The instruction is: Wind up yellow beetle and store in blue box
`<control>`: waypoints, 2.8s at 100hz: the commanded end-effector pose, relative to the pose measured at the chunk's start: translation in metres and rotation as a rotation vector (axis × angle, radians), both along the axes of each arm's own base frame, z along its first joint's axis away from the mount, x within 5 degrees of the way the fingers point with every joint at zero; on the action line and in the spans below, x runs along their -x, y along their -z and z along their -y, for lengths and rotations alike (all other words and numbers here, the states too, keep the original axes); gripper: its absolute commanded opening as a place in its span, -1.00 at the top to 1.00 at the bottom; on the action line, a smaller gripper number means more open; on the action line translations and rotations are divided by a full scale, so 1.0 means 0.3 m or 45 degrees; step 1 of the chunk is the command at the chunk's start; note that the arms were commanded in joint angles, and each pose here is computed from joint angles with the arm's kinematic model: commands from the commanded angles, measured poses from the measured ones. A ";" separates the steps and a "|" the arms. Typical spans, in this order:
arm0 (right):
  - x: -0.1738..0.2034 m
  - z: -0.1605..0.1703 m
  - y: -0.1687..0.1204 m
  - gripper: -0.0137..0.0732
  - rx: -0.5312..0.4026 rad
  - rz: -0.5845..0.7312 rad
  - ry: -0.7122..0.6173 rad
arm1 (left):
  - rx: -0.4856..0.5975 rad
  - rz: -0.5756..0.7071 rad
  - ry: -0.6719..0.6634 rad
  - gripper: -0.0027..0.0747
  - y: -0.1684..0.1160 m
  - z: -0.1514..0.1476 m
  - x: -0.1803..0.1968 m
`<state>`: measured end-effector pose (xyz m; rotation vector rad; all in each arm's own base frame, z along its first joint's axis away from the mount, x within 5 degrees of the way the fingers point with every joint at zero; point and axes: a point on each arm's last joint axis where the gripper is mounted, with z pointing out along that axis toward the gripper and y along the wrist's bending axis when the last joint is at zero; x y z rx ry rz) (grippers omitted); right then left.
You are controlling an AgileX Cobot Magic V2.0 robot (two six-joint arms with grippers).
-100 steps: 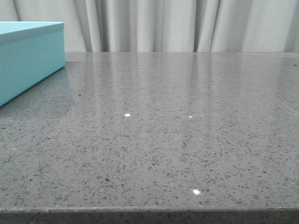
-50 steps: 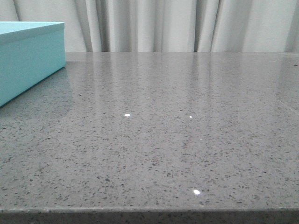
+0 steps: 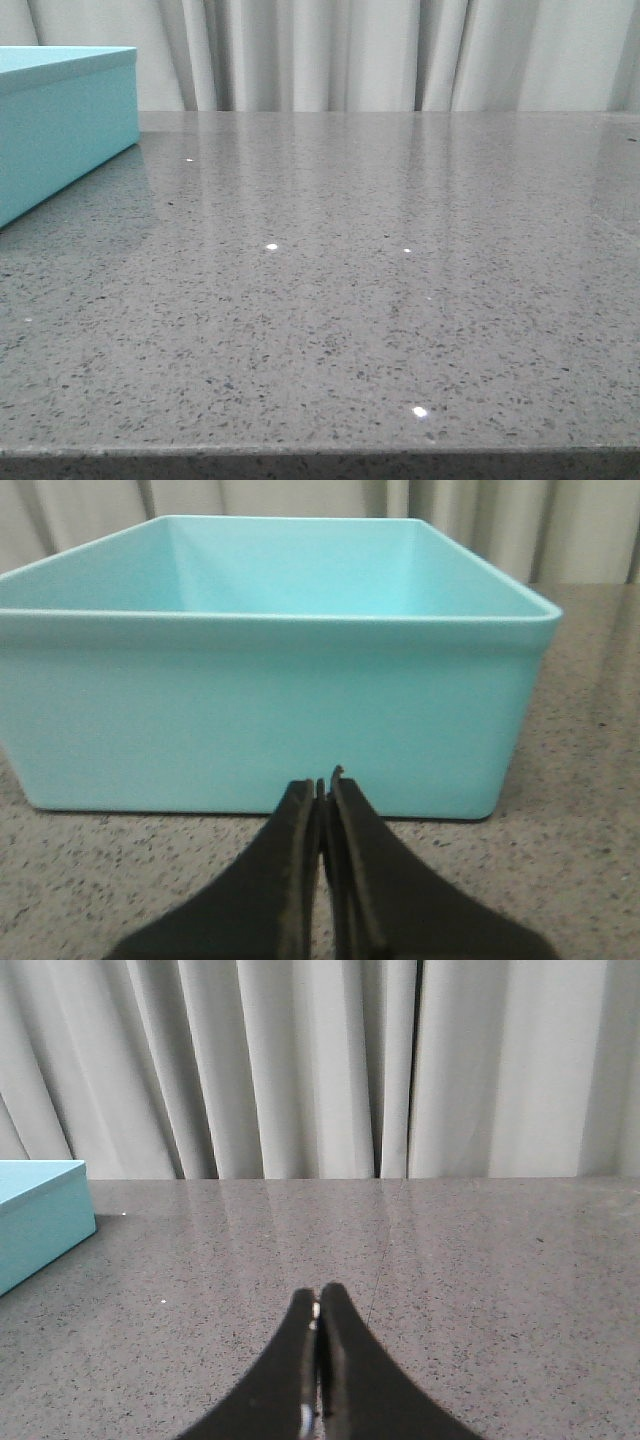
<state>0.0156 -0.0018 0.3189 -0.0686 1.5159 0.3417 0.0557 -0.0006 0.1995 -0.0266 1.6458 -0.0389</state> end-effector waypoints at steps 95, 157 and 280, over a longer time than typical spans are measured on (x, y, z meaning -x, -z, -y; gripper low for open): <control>0.004 0.000 -0.047 0.84 0.006 0.118 -0.001 | 0.054 0.127 -0.037 0.98 0.010 -0.005 0.001; 0.004 0.000 -0.047 0.84 0.005 0.120 -0.002 | 0.054 0.127 -0.037 0.98 0.010 -0.005 0.001; -0.127 -0.015 0.350 0.84 -0.060 0.074 0.262 | 0.054 0.127 -0.037 0.98 0.010 -0.005 0.001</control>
